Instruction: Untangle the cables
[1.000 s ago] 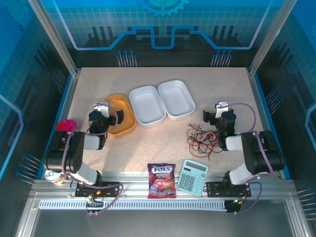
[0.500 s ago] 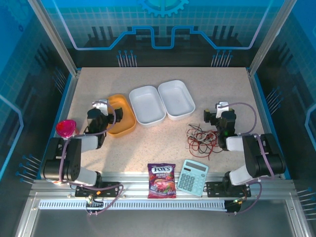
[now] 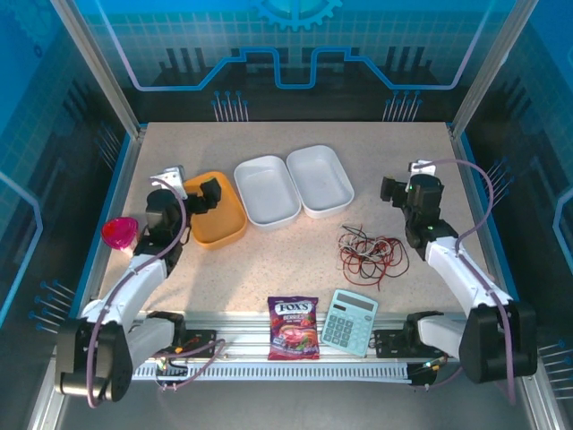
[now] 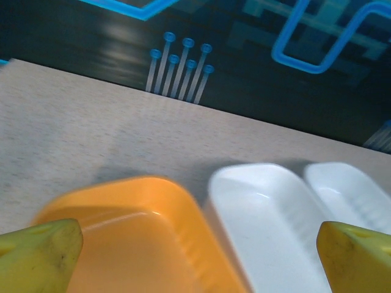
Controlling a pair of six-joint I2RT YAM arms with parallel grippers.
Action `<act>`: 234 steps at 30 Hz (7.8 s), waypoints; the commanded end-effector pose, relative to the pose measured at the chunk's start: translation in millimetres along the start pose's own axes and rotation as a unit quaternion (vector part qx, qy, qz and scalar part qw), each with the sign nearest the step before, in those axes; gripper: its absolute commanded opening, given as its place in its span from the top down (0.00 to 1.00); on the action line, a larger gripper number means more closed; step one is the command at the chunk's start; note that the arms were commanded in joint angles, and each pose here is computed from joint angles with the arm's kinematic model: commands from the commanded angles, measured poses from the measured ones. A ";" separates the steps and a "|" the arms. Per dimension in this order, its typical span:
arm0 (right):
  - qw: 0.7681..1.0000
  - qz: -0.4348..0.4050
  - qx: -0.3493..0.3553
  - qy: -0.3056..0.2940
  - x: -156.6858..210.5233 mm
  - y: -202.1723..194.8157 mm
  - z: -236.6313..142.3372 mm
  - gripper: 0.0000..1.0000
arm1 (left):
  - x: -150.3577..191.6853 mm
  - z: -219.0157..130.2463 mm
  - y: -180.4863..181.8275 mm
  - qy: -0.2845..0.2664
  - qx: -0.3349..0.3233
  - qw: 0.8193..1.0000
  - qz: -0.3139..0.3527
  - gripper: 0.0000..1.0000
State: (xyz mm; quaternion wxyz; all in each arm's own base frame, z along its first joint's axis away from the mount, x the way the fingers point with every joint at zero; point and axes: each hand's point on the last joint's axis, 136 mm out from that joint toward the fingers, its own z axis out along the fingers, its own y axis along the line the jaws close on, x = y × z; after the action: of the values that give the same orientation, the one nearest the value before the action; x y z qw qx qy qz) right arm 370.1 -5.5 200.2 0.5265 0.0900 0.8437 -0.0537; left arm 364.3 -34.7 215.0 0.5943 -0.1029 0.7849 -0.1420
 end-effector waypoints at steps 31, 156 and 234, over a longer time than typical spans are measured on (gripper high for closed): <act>0.929 -0.062 -0.138 0.339 127.0 80.1 -86.9 0.45 | 117.2 -13.2 -207.8 0.164 0.221 0.961 0.005 0.01; 0.955 -0.040 -0.277 0.103 -4.2 91.4 -134.3 0.97 | 133.3 55.5 -427.2 0.168 0.564 0.805 0.071 0.71; 0.921 0.243 -0.027 0.303 151.9 7.5 -28.6 0.78 | 74.9 13.4 -426.4 0.108 0.524 0.845 0.000 1.00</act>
State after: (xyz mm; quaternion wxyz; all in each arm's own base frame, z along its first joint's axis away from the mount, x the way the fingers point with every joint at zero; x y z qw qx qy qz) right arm 292.4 29.4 90.2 0.2621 0.2699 0.9143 0.1502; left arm 360.5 -469.8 240.3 0.4401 0.2503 0.6754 -0.5362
